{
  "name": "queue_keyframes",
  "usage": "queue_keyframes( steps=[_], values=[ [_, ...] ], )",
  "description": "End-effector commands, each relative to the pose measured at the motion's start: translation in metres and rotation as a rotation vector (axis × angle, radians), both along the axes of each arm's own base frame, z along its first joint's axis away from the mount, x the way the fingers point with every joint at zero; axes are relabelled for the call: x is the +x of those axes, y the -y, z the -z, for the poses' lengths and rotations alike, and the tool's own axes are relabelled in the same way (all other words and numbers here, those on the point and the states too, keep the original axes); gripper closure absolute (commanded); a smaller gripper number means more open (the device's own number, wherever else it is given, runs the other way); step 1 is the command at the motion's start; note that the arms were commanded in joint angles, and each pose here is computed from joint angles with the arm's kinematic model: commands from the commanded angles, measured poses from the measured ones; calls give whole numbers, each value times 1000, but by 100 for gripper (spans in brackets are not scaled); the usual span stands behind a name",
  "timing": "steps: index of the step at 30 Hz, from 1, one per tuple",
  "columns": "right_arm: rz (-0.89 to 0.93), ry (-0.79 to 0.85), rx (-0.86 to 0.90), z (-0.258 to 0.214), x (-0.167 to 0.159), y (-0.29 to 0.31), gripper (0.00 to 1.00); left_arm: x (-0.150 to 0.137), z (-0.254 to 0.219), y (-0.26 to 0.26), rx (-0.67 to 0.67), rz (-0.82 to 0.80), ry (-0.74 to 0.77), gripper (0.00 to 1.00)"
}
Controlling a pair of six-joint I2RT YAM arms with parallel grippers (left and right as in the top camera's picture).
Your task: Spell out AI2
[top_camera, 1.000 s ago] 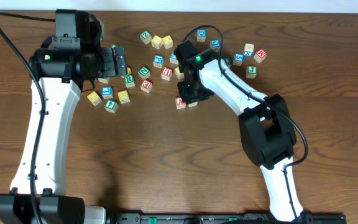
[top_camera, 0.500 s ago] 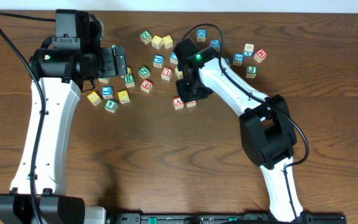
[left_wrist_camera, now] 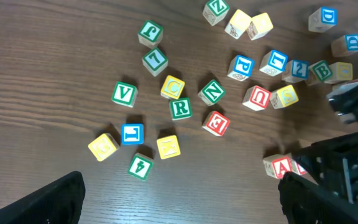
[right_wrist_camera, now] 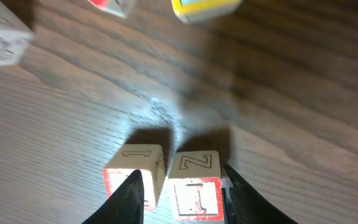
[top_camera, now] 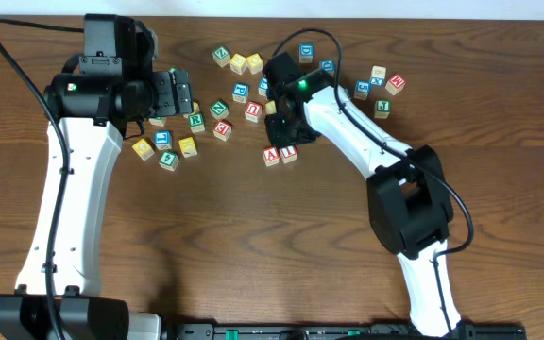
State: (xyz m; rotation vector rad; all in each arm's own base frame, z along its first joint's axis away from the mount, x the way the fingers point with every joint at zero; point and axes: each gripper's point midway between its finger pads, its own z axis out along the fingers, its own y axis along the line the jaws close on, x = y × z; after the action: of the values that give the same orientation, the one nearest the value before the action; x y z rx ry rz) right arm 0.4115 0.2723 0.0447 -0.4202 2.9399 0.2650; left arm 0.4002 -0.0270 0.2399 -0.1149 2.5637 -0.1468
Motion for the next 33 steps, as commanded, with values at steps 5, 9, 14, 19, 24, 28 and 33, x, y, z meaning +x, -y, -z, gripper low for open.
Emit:
queue_keyframes(
  steps=[5,9,14,19,24,28,33],
  values=[
    [-64,63,104,-34,-3,-34,65,3,-6,-29,39,-87,16,2],
    [-117,87,123,-34,-12,-60,67,2,-6,-45,23,-153,14,2],
    [-167,104,139,-28,-23,-85,72,1,-6,-54,14,-187,10,2],
    [-100,98,76,-7,-22,-82,76,-1,-4,-54,14,-186,1,2],
    [-28,95,4,8,-18,-69,75,-2,-4,-54,14,-186,-3,2],
    [3,91,-35,15,-18,-61,71,-2,-4,-54,14,-186,-3,2],
    [59,87,-76,18,-17,-50,71,-3,-4,-54,14,-186,-6,2]
  ],
)
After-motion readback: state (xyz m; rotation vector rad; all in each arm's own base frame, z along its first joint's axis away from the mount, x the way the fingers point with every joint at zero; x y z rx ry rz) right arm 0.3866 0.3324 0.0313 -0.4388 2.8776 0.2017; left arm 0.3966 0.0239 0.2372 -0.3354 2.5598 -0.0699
